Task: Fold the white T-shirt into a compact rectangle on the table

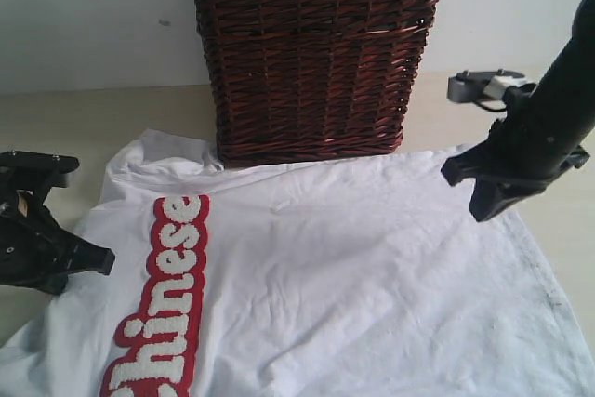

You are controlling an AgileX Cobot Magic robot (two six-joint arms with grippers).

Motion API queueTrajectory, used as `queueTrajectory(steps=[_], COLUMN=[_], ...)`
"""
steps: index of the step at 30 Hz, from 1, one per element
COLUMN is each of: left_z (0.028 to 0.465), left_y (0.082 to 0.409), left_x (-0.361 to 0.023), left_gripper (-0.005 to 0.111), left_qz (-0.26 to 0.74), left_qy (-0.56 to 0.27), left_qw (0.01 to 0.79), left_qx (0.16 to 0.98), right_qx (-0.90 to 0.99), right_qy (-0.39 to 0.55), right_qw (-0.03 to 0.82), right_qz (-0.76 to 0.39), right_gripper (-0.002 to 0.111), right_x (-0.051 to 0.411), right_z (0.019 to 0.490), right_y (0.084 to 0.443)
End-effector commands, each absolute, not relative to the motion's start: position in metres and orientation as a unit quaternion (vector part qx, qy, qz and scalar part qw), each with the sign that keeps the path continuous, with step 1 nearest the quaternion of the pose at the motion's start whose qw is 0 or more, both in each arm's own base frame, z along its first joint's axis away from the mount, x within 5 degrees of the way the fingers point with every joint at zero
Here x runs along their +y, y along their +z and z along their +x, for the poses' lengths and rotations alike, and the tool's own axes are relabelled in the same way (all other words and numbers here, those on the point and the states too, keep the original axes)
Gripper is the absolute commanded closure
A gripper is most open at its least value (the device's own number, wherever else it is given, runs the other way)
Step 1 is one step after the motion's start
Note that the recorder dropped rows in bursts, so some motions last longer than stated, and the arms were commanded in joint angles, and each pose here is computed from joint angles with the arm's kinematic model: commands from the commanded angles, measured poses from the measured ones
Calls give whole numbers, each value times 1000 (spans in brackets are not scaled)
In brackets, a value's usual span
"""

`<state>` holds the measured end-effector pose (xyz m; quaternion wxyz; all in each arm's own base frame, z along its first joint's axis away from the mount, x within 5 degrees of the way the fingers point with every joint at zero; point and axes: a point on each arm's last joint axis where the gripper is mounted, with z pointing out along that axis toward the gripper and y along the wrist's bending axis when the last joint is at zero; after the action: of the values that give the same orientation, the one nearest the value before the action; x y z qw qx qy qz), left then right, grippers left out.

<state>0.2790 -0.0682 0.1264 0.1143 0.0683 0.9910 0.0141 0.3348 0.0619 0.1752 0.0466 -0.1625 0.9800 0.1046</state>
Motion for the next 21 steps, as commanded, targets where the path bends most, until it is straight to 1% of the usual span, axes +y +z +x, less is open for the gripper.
queueTrajectory(steps=[1,3,5,8,11,13,15,21], left_z=[296,304,312,322,330,338,345,367], left_y=[138,147,156,167,174,179,182,178], left_x=[-72,-74,-76,-79,-84,-88,-94,-109], left_gripper=[107,107,101,82,66,63,64,64], left_qz=[71,69,68,72,86,96,106,141], left_qy=[6,4,2,-3,-18,-30,-46,-87], left_qw=[145,160,175,194,211,220,222,211], left_qx=[987,985,982,978,974,970,968,963], right_qx=[976,975,974,976,977,977,976,978], right_qy=[89,88,78,42,-4,-27,-38,-30], right_qw=[2,-16,-31,-60,-85,-96,-100,-96], right_qz=[-198,-202,-208,-207,-194,-188,-189,-183], right_gripper=[108,108,108,108,108,108,108,108], right_x=[72,75,73,66,58,53,51,53], right_z=[333,333,333,333,333,332,332,333], right_y=[149,137,127,112,102,98,98,99])
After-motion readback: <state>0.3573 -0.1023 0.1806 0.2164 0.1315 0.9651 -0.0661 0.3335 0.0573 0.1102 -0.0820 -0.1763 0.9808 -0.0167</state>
